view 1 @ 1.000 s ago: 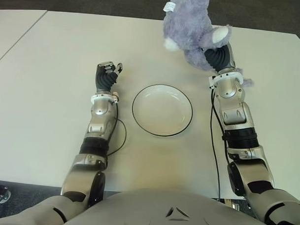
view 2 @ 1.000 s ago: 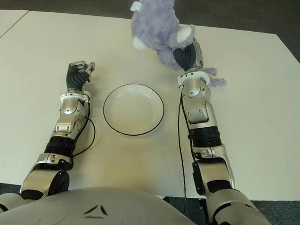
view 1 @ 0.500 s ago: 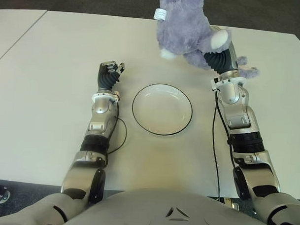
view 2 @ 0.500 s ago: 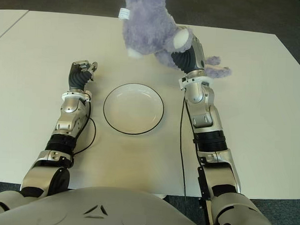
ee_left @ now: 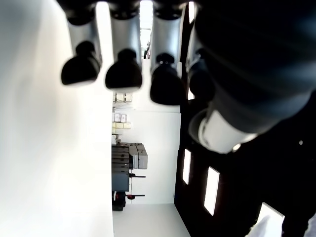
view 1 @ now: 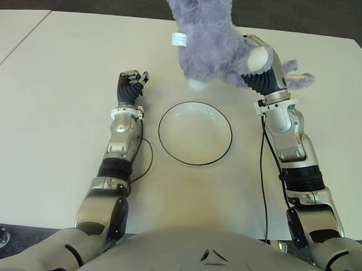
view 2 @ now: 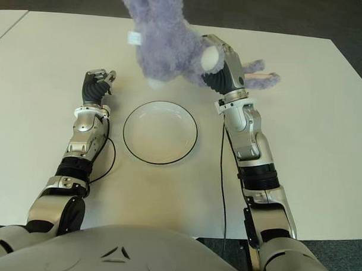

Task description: Put the doll into the plate.

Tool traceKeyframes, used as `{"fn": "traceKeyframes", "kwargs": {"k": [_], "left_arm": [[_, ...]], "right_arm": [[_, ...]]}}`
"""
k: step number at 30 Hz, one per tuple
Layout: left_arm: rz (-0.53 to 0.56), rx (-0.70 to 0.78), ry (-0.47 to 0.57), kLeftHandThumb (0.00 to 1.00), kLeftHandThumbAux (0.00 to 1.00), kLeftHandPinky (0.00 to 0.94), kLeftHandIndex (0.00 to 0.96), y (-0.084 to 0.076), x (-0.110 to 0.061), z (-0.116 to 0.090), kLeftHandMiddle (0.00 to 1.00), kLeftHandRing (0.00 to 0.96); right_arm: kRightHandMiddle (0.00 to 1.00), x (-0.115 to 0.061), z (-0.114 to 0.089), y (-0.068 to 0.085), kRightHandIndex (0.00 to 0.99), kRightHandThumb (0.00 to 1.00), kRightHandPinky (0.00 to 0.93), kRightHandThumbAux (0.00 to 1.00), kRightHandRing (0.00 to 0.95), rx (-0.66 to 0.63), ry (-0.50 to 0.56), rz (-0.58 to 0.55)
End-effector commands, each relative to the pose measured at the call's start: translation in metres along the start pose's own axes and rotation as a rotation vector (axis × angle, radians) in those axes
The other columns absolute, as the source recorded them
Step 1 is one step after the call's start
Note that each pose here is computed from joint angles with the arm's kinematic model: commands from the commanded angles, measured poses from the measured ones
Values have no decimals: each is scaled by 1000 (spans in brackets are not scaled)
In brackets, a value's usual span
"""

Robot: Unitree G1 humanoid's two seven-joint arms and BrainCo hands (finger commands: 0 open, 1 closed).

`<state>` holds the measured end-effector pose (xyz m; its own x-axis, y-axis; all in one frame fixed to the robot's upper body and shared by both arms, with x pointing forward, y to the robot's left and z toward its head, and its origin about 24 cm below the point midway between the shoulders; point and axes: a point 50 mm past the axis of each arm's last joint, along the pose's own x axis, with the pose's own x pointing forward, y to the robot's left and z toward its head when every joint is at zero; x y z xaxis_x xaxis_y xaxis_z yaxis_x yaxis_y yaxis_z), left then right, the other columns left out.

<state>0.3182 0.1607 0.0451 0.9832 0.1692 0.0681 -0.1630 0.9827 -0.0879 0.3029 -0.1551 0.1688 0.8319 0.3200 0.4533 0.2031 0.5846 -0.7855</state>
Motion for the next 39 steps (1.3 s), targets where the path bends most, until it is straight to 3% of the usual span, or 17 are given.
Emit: {"fn": "traceKeyframes", "kwargs": {"k": [1,10,22,28,35,39], "left_arm": [[11,23,142,463,758,798,748,7,-15,-32,822,830],[7,14,144,459,752,802,754,5,-12,-34,825,834],[5,3,128,469,747,821,739,2,-11,-34,829,841],[5,1,126,463,749,806,744,2,-12,-34,827,838],[7,-4,130,465,747,800,754,2,-13,-35,829,838],[9,-7,130,470,745,814,752,3,-14,-35,830,839]], "right_arm": [[530,-6,3,2,395,854,836,679,871,-10,-19,47],[525,-11,7,10,395,854,809,679,865,-16,-35,139],[523,-20,13,29,397,855,674,678,850,-24,-40,228],[522,-23,14,32,398,856,750,678,851,-44,-44,261],[523,-28,17,34,398,856,625,678,846,-47,-48,300],[523,-32,19,35,397,856,691,679,846,-66,-60,337]]}}
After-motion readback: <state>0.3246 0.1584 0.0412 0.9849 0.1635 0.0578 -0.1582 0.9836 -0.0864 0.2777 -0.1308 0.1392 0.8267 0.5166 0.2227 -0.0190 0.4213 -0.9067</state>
